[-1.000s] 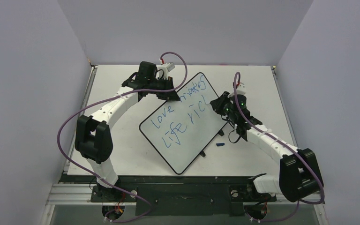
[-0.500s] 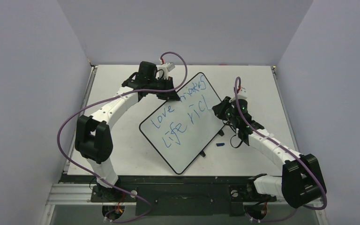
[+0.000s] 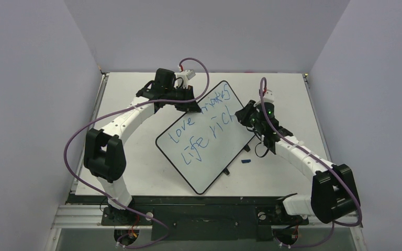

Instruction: Write a sentence on the whiteboard

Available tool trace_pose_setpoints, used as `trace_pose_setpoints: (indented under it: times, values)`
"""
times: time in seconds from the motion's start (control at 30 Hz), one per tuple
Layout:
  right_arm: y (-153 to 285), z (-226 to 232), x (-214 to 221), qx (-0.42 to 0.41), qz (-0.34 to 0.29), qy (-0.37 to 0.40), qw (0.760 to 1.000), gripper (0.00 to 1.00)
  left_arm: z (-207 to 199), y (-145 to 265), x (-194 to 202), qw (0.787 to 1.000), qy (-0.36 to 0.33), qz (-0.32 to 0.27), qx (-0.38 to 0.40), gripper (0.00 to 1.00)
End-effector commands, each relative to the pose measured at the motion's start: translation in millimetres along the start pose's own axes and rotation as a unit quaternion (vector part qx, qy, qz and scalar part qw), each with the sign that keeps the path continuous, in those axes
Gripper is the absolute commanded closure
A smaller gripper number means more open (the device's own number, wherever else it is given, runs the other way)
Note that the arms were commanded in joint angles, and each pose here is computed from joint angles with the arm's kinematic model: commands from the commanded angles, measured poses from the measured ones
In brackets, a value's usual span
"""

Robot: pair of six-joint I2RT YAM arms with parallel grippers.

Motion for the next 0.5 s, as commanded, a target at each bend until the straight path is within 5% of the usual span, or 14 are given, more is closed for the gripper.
trace_pose_setpoints:
  times: [0.0,0.47]
  values:
    - [-6.8,11.2,-21.3,-0.015,-0.024,-0.001,1.000,1.00,-4.3,-11.2,32.1,0.998,-0.033,0.060,-0.008,1.00]
    - [-18.9,15.7,-40.9,-0.008,-0.040,-0.006,0.999,1.00,-4.4,-11.2,32.1,0.998,-0.034,0.060,-0.008,1.00]
Point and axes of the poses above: each gripper's point midway between its finger pads, its own y axis back along the fingers, its own z axis along the line the jaws close on, x = y × z, the point moved 5 cm from there along y, back along the fingers, and after that the axes turned 7 degrees about y, right-handed, at the moved point
